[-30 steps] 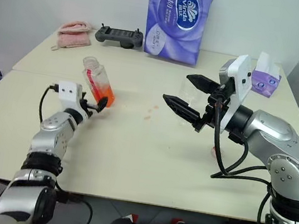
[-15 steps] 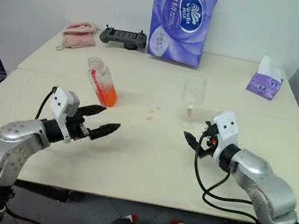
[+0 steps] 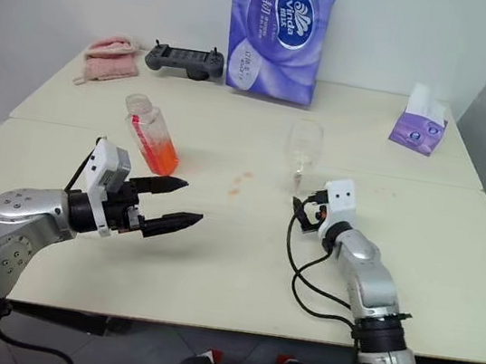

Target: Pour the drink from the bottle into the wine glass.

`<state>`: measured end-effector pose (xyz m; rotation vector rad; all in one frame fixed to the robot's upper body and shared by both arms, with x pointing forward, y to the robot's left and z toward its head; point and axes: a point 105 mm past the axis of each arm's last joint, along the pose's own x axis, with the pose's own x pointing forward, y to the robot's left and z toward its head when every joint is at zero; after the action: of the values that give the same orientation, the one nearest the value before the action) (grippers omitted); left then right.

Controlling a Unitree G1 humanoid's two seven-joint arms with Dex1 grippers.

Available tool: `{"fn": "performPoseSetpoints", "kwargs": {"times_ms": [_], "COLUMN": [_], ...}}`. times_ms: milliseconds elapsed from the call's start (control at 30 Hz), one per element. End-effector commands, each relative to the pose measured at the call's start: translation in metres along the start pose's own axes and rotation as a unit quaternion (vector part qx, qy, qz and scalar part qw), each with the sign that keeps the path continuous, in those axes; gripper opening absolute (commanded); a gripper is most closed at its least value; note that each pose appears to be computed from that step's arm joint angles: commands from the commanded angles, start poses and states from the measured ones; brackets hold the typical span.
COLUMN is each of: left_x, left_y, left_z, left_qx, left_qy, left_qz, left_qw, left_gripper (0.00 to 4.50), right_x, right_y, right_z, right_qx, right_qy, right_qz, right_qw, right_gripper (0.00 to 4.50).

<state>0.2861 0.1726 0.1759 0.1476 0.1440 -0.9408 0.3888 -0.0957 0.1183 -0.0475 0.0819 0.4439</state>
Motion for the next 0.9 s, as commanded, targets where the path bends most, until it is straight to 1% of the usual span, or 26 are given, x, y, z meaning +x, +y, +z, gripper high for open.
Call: {"fn": "performPoseSetpoints", "kwargs": {"times_ms": [33, 200, 433, 567, 667, 900], "left_x": [-0.007, -0.006, -0.009, -0.010, -0.011, -0.014], "left_y": [0.000, -0.001, 0.003, 0.003, 0.002, 0.004], "left_z": [0.016, 0.016, 0.017, 0.016, 0.015, 0.013], "left_qx": [0.029, 0.027, 0.029, 0.028, 0.027, 0.029], "left_qy": [-0.018, -0.022, -0.022, -0.022, -0.021, -0.019], "left_qz": [0.007, 0.012, 0.026, 0.028, 0.030, 0.038], "left_qw": [0.999, 0.999, 0.999, 0.999, 0.999, 0.999], "left_gripper": [4.46, 4.46, 4.46, 4.46, 4.50, 4.50], "right_x": [0.009, 0.025, 0.043, 0.048, 0.051, 0.052], "right_y": [0.001, 0.004, 0.002, 0.002, 0.003, 0.009], "right_z": [0.016, 0.012, 0.024, 0.023, 0.024, 0.024], "right_qx": [-0.013, -0.013, -0.007, -0.006, 0.002, 0.000], "right_qy": [-0.035, -0.037, -0.063, -0.069, -0.076, -0.083], "right_qz": [0.003, 0.004, -0.001, -0.004, -0.002, 0.011], "right_qw": [0.999, 0.999, 0.998, 0.998, 0.997, 0.997], "right_gripper": [4.50, 4.50, 4.50, 4.50, 3.89, 1.37]}}
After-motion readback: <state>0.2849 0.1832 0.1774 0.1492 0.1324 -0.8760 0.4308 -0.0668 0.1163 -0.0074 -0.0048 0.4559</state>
